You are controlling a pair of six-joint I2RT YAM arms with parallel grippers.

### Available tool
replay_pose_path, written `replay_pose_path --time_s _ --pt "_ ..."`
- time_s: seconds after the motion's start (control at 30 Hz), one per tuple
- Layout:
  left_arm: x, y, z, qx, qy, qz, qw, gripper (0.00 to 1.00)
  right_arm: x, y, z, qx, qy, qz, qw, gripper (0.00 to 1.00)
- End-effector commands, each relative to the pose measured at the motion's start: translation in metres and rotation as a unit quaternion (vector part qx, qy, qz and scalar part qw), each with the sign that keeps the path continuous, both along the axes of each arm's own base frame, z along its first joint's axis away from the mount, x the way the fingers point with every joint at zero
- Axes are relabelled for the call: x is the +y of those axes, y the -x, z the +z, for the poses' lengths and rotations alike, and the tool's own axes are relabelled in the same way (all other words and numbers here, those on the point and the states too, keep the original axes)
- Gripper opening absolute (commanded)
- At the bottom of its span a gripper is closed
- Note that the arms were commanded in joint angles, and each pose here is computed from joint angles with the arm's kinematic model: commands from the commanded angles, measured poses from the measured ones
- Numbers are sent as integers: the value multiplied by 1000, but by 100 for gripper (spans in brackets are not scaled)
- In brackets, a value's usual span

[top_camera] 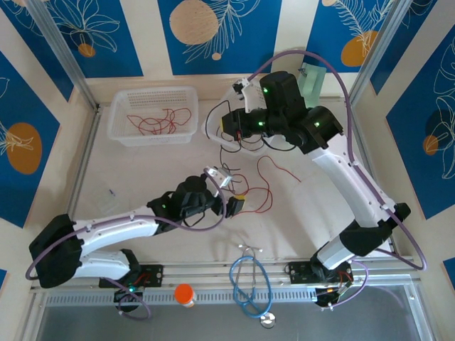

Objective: Untangle the cables

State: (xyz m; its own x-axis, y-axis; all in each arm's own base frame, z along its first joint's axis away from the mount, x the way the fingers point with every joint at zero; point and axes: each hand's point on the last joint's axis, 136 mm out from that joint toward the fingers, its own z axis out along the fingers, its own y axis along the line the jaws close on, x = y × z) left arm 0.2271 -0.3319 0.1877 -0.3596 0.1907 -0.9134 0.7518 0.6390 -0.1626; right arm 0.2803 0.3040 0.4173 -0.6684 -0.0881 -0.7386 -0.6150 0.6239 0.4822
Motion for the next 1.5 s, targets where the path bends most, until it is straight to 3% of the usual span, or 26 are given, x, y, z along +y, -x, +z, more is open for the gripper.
replay_pose_path --time_s 0.0,0.2,0.37,0.6,1.07,1.27,1.47 --pt "-8 -15 25 -30 48 41 998 100 3 10 17 -5 -36 4 999 0" --pt "3 -40 9 -41 -21 113 993 100 7 18 20 -7 -41 12 999 0" --pt "8 -42 18 -63 -29 117 991 99 1 20 21 -12 -40 4 999 0" --pt "8 -28 33 -74 -7 81 994 95 -6 22 18 -10 -39 -4 999 0" --pt "15 -10 -3 -57 -64 3 996 85 -16 27 24 -16 -43 -9 999 0" --pt "19 -18 -12 -37 -54 -2 998 82 -20 28 24 -16 -42 -12 999 0" --pt "1 -10 -15 5 -22 -40 999 79 -23 27 22 -14 -40 -16 999 0"
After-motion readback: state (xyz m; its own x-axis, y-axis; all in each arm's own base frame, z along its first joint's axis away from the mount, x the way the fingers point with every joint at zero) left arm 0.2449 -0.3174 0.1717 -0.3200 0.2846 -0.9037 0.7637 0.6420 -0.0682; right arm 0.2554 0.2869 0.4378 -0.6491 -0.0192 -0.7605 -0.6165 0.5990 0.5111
